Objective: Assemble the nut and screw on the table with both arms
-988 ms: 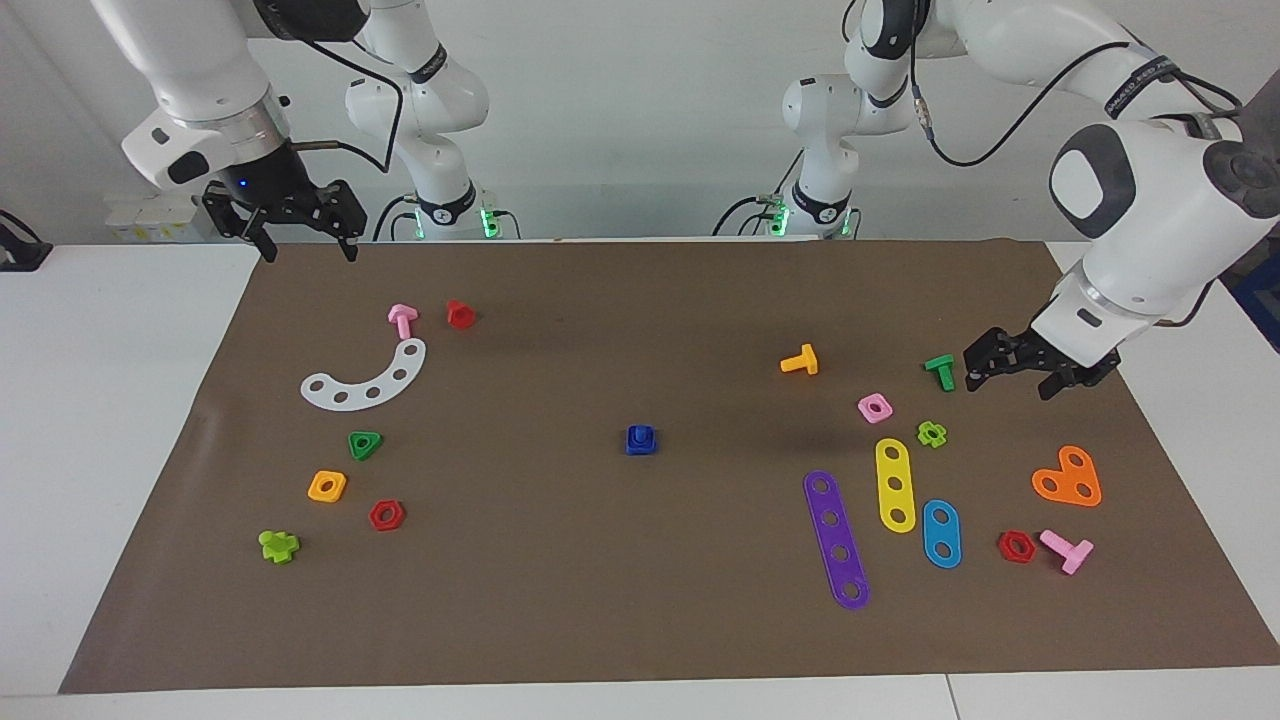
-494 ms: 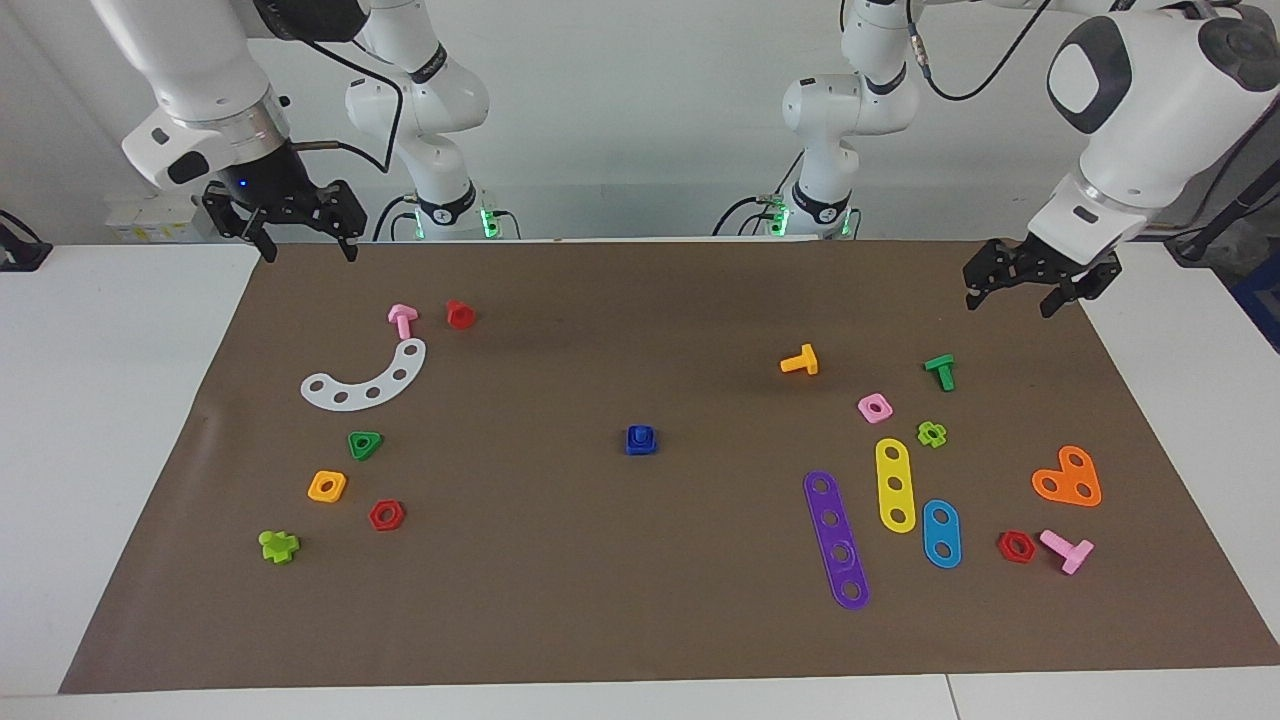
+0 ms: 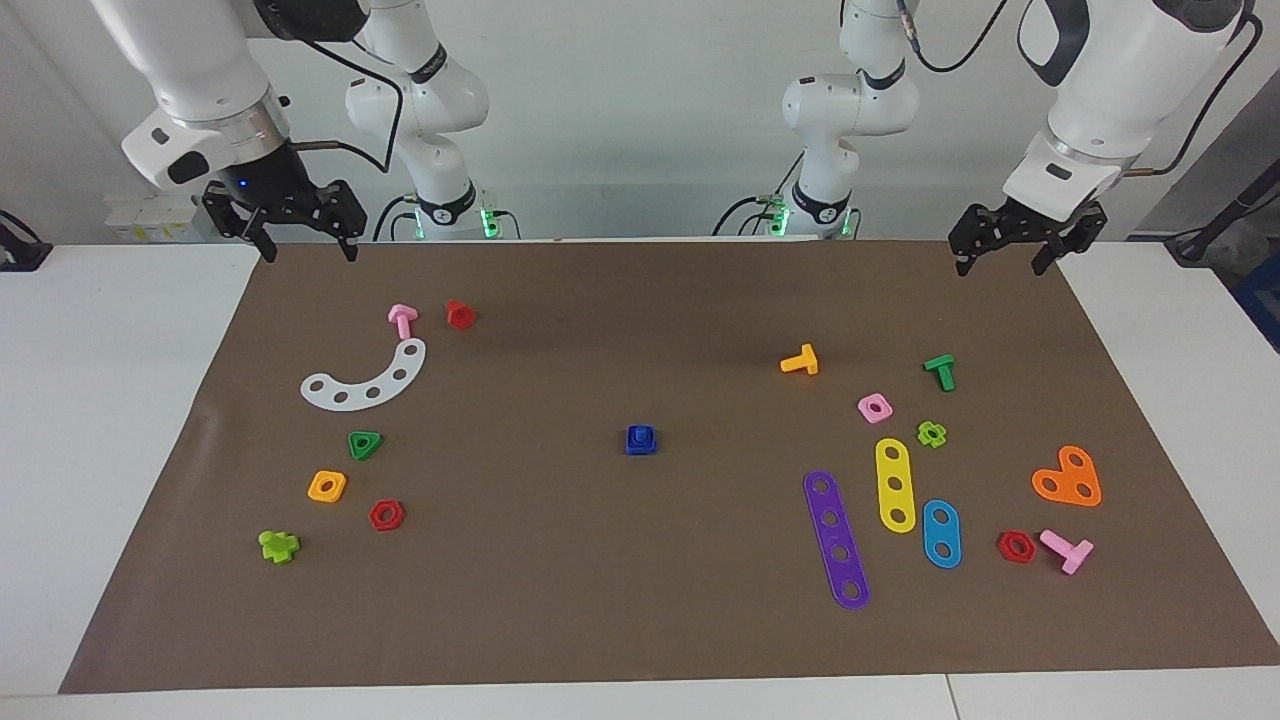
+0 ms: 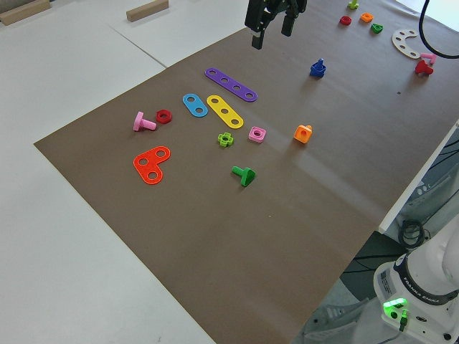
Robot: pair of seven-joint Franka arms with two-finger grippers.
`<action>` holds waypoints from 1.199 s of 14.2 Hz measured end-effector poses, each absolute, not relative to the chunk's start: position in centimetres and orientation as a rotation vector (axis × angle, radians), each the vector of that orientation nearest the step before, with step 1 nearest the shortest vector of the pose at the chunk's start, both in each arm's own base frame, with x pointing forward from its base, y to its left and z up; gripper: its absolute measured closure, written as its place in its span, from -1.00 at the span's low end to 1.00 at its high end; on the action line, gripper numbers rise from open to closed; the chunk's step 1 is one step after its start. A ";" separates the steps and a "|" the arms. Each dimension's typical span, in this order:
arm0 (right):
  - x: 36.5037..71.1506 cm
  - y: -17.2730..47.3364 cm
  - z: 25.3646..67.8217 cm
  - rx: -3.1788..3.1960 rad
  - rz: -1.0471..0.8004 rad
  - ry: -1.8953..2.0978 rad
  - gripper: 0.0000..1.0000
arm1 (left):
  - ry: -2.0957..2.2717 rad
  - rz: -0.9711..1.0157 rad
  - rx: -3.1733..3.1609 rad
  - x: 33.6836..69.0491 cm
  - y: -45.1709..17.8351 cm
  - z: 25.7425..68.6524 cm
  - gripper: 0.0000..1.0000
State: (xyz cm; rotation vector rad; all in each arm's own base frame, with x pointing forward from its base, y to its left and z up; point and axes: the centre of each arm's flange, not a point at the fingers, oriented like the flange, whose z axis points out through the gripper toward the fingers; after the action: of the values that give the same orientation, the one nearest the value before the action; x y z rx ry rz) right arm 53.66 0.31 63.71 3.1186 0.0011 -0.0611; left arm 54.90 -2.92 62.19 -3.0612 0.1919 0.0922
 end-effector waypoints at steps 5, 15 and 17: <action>53.7 0.3 63.7 3.119 -0.061 0.001 -1.00 | 0.191 0.077 -3.062 55.0 -2.9 62.3 -1.00; 53.7 0.3 63.7 3.119 -0.061 0.001 -1.00 | 0.225 -0.035 -3.077 55.3 -5.2 63.9 -1.00; 53.7 0.3 63.7 3.119 -0.061 0.001 -1.00 | 0.212 -0.043 -3.087 55.2 -6.1 64.1 -1.00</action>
State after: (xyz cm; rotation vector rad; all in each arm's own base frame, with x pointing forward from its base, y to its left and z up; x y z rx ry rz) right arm 53.66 0.31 63.71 3.1186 0.0011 -0.0611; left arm 55.24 -6.15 64.13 -3.0866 0.2115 -0.0432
